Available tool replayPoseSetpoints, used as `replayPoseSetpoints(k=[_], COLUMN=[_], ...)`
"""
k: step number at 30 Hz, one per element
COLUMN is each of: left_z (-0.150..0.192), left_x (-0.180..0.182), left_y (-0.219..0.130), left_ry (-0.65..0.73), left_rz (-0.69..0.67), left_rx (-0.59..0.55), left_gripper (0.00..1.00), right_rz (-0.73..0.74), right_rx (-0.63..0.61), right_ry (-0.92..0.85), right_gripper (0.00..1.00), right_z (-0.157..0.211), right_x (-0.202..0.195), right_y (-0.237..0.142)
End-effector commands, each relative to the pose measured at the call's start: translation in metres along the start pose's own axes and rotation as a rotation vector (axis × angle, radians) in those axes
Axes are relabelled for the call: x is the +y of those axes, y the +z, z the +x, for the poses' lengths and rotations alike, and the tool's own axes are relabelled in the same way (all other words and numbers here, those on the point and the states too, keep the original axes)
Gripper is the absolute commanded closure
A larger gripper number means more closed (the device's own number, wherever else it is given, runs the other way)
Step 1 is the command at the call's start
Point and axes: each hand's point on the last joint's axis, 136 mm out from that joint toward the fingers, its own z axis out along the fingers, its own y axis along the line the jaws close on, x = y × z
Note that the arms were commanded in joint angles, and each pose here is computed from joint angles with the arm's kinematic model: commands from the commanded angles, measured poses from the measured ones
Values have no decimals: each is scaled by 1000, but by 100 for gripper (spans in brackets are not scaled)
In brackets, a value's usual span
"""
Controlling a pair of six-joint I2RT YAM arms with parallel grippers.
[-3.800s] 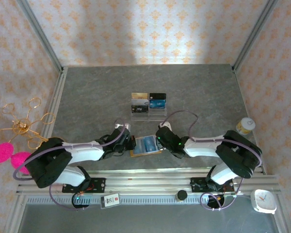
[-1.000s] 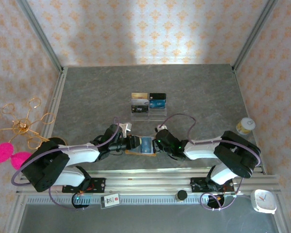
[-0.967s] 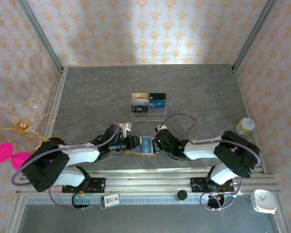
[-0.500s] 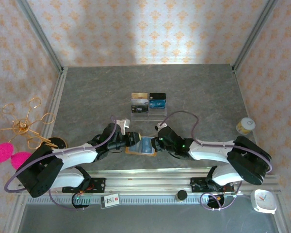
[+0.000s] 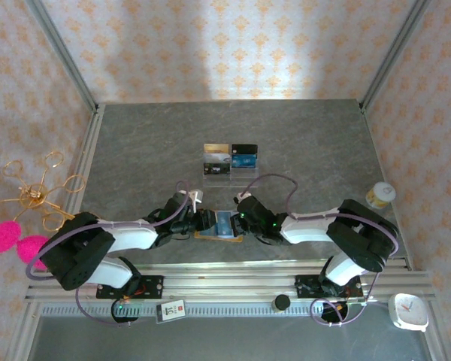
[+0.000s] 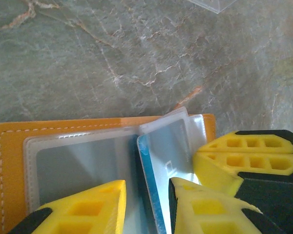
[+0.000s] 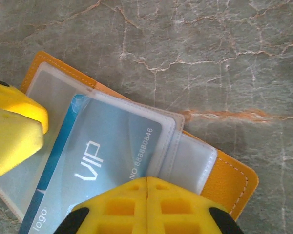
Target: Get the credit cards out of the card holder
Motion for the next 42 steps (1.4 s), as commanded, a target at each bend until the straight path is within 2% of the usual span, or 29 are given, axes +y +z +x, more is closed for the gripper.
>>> replayPoseSetpoints(k=[1,9,14,18,23,25,28,35,42], left_z=[3,9,15,23,23,23,23,13,14], left_x=[1,0,-2,1,5,3,-3,4,-2], left_y=[1,6,10,12,8,8,8,-12,-19], left_ry=[18,-18,-34,-51,-63,-64,-70,-81,-49], left_rz=[-1,28,36,29,13,26,56,50,91], left_rx=[3,18,39,60,50,50,50,-23,-20], left_gripper=[69,70,76,77,87,87,100,100,100], right_rz=[37,22,32,31,39,38,45,93,123], right_rx=[75,78,74,73,68,67,65,65,62], right_ry=[8,28,26,27,28,28,33,45,59], right_gripper=[95,96,96,96,97,97,97,97,98], right_z=[26,32,32,32,33,32,32,34,36], right_x=[-14,-15,-17,-17,-19,-19,-21,-30,-36], right_y=[5,4,3,3,2,2,1,2,1])
